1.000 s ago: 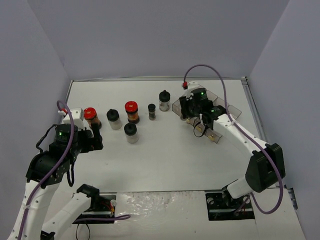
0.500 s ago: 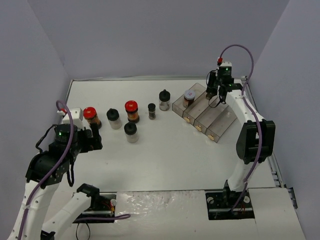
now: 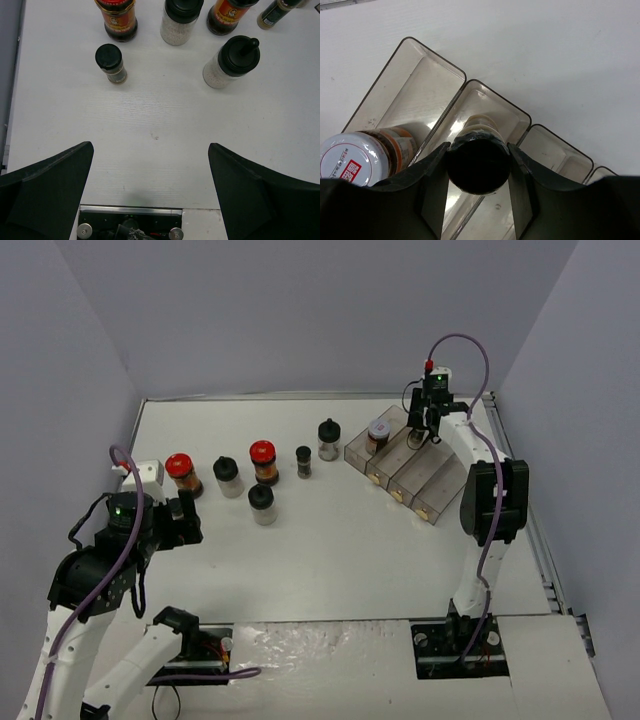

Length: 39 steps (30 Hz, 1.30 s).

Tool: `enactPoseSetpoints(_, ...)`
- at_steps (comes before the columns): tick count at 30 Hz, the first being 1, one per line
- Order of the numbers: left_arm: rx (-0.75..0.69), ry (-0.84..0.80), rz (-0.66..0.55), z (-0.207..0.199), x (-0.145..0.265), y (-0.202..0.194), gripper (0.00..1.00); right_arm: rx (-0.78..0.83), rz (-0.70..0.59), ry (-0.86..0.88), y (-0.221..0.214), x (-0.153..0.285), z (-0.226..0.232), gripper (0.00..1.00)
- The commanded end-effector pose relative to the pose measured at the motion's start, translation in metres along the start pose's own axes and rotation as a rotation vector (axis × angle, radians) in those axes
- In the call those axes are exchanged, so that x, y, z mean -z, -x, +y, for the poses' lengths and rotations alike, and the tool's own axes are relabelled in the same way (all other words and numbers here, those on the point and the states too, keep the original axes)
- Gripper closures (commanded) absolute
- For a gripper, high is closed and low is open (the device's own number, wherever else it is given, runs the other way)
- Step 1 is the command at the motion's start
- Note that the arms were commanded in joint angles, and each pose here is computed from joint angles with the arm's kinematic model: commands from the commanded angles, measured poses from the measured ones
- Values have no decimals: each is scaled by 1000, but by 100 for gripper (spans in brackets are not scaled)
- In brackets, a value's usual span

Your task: Organize the condiment bottles

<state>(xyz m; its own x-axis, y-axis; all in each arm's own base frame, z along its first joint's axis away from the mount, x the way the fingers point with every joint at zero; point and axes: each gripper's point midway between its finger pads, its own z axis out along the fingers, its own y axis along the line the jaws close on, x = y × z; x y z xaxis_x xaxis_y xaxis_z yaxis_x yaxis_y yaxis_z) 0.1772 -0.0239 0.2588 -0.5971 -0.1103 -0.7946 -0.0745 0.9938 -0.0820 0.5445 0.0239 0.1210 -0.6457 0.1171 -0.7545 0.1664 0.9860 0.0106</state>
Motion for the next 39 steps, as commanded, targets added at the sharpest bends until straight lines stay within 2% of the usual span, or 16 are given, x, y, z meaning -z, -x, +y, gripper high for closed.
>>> enactPoseSetpoints(1, 30, 9, -43, 1, 7, 13, 3, -16, -77, -10, 27, -8, -2, 100)
enactPoseSetpoints(4, 36, 14, -40, 2, 8, 11, 3, -15, -60, -8, 20, -15, -1, 96)
enactPoseSetpoints(7, 42, 16, -42, 3, 9, 10, 3, -12, -48, -10, 15, -18, -1, 84)
enactPoseSetpoints(14, 48, 14, -42, 3, 11, 10, 3, -1, -72, 25, 27, -1, 3, 44)
enactPoseSetpoints(18, 52, 12, -46, 3, 11, 10, 3, 5, -149, 63, 56, 38, 8, 23)
enactPoseSetpoints(23, 55, 7, -54, 2, 10, 13, 3, 89, -214, 157, 75, 101, 31, 16)
enactPoseSetpoints(26, 51, 4, -57, 0, 8, 16, 3, 171, -269, 281, 76, 150, 71, 16)
enactPoseSetpoints(30, 46, 10, -62, 0, 7, 20, 3, 321, -298, 463, 53, 197, 137, 16)
enactPoseSetpoints(34, 41, 8, -62, 0, 8, 20, 3, 419, -304, 611, 30, 221, 194, 16)
enactPoseSetpoints(39, 41, 10, -61, 3, 13, 18, 3, 489, -266, 708, -2, 217, 248, 15)
